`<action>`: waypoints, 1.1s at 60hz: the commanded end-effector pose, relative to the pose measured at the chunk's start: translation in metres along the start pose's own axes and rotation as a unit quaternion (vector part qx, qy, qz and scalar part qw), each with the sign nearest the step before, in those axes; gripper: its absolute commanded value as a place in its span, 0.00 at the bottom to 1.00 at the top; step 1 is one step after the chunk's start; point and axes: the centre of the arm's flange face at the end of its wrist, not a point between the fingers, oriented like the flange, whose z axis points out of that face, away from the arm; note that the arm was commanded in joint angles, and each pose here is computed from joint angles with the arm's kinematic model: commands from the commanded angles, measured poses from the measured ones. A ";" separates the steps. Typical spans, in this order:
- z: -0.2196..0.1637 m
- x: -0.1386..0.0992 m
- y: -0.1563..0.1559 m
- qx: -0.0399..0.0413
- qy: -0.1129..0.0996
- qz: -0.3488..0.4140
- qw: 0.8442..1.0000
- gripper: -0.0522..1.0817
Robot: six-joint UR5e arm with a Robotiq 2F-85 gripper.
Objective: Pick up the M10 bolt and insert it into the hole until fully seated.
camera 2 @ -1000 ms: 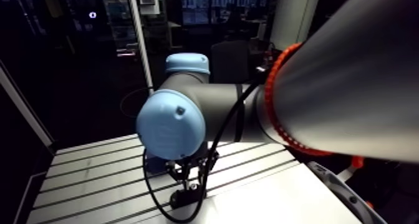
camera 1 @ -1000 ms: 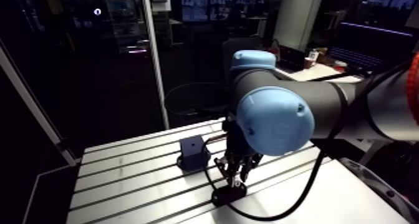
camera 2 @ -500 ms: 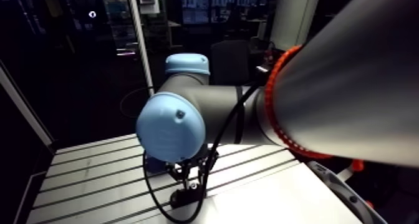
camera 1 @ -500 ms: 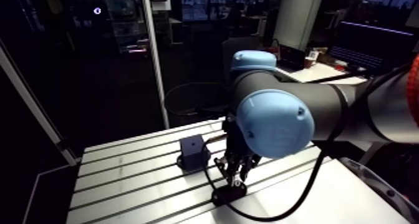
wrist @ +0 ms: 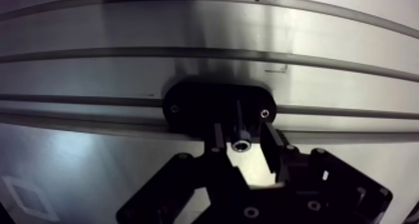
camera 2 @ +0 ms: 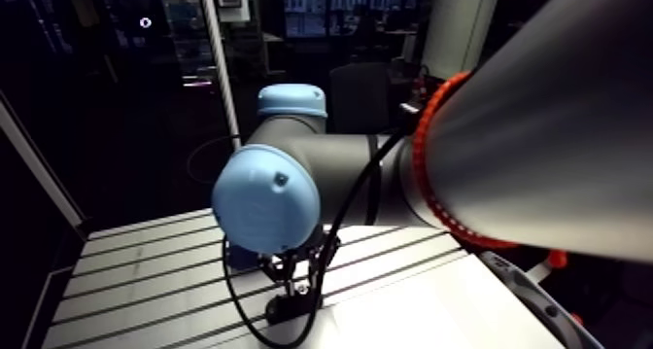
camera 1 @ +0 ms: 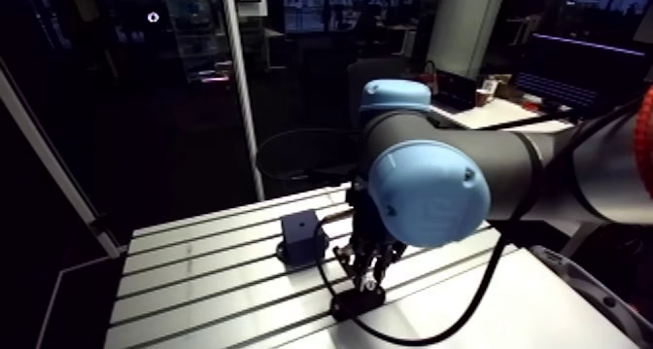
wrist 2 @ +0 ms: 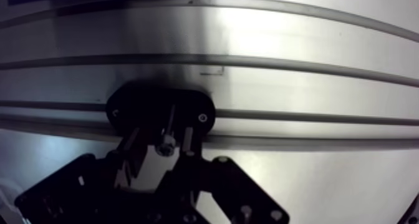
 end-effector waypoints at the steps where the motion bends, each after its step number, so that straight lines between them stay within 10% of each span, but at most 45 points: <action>1: 0.002 -0.001 -0.001 0.000 -0.002 -0.001 1.000 0.55; 66: 0.004 -0.002 -0.001 0.001 -0.005 0.000 1.000 0.65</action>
